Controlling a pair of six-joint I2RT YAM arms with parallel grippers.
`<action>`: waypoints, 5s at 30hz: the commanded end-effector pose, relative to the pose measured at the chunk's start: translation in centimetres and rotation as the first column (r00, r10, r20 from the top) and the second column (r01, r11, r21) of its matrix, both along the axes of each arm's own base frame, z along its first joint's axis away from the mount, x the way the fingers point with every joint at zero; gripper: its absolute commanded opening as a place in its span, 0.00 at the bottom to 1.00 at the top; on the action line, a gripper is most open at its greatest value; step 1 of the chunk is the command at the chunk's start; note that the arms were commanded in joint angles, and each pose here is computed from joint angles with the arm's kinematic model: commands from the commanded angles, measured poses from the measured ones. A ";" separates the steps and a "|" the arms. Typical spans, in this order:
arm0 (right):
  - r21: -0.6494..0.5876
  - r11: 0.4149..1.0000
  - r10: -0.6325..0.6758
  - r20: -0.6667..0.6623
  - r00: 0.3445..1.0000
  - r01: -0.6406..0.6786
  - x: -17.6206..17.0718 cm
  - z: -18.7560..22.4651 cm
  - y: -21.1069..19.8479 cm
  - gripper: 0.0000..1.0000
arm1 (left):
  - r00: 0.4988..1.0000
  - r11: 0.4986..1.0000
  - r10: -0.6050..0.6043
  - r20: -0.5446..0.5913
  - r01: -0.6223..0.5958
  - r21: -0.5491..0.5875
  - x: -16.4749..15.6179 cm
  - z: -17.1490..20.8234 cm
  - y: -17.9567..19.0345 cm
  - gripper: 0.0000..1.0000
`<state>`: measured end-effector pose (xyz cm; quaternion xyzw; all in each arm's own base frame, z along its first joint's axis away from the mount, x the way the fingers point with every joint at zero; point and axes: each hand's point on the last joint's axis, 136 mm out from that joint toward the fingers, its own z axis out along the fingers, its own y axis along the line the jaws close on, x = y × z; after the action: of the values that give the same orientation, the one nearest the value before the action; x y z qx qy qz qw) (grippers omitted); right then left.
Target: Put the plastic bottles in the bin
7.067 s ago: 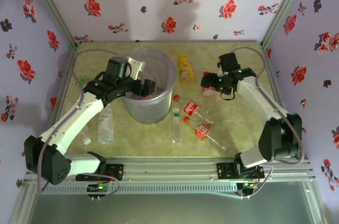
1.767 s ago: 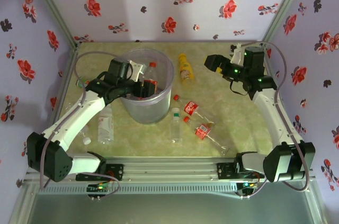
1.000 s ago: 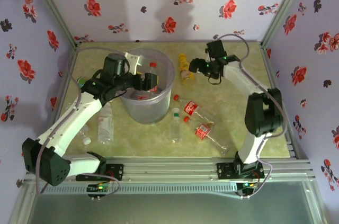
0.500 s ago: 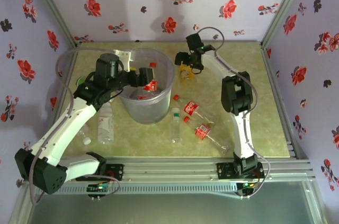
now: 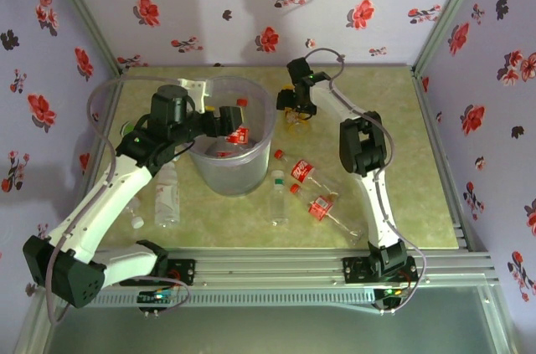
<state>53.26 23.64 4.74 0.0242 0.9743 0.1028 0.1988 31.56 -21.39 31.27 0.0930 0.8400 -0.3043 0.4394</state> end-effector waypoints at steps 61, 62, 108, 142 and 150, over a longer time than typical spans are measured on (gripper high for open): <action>0.813 0.386 -0.145 0.521 0.841 -0.436 -18.1 34.3 -1.8 0.57 | 0.854 0.782 -0.515 0.066 0.501 -0.371 -2.1 4.9 -20.3 0.93; 0.812 0.382 -0.141 0.523 0.841 -0.441 -18.2 34.5 -1.6 0.57 | 0.854 0.781 -0.516 0.067 0.502 -0.371 -2.1 4.9 -20.3 0.92; 0.615 0.744 -0.195 0.576 0.794 -0.263 -17.8 31.8 -9.3 0.99 | 0.975 0.974 -0.222 0.001 0.222 -0.037 -3.9 3.4 -3.6 0.18; 0.484 0.870 -0.177 0.487 0.855 -0.096 -16.6 24.8 -11.5 0.99 | 0.937 0.957 -0.181 -0.298 0.237 0.165 -6.6 -11.7 -0.8 0.50; 0.416 0.908 -0.161 0.456 0.875 -0.049 -17.1 23.1 -12.4 0.99 | 0.942 0.957 -0.223 -0.251 0.261 0.130 -6.0 -9.6 -1.9 0.79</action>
<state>36.29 12.12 28.76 0.0686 0.8358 0.3352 0.4293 25.67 -23.38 23.80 0.1796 0.8770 -0.3144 0.3159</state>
